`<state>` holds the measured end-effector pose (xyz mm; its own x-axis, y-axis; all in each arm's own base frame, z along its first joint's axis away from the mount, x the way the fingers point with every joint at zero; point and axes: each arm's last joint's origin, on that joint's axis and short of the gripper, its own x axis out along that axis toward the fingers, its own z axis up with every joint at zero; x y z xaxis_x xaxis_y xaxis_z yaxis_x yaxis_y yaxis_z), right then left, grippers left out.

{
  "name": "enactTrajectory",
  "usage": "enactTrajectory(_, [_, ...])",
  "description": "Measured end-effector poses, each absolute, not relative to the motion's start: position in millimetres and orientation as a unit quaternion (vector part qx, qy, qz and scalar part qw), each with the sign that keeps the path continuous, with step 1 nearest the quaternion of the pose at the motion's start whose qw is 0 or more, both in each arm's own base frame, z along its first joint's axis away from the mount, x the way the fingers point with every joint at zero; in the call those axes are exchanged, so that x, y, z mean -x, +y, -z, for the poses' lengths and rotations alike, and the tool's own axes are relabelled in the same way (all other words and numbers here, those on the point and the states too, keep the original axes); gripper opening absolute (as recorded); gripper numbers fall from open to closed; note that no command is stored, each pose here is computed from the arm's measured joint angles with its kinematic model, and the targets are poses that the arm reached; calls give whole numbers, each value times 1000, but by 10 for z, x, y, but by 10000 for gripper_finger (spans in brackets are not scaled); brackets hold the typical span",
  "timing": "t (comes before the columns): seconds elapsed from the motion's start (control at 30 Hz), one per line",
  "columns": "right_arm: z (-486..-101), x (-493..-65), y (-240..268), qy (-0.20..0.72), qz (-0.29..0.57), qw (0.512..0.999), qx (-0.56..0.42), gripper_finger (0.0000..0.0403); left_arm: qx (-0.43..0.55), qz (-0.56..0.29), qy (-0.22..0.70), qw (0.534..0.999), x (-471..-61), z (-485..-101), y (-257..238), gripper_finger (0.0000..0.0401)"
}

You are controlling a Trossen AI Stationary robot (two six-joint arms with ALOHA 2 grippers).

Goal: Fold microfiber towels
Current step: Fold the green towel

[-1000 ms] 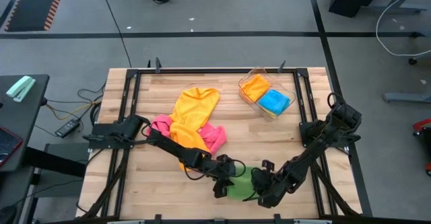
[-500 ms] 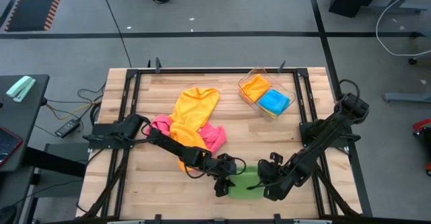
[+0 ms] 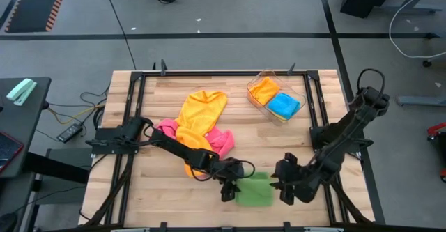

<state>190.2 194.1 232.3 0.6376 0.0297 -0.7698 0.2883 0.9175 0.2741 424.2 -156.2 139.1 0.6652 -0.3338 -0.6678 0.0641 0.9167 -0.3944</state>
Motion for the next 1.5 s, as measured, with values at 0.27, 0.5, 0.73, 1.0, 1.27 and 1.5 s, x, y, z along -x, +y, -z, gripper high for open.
enactTrajectory(0.27, [-2143,-1941,2071,408,66,891,-190,165,158,96,415,891,-4173,-1514,-1498,247])
enactTrajectory(0.5, [-2168,-1948,2094,365,78,911,-176,165,122,75,408,902,-4077,-1833,-1401,261])
enactTrajectory(0.73, [-1942,-1974,2240,295,133,938,-124,165,83,73,325,939,-4148,-1735,-1724,225])
enactTrajectory(1.0, [-1452,-2110,2381,335,140,925,-108,165,97,39,362,927,-4219,-1278,-1715,184])
enactTrajectory(1.27, [-1201,-2111,2361,386,156,905,-84,164,97,53,363,925,-4219,-1283,-1727,169])
enactTrajectory(1.5, [-1517,-2060,2179,411,148,898,-49,149,98,56,366,924,-4217,-1281,-1728,173])
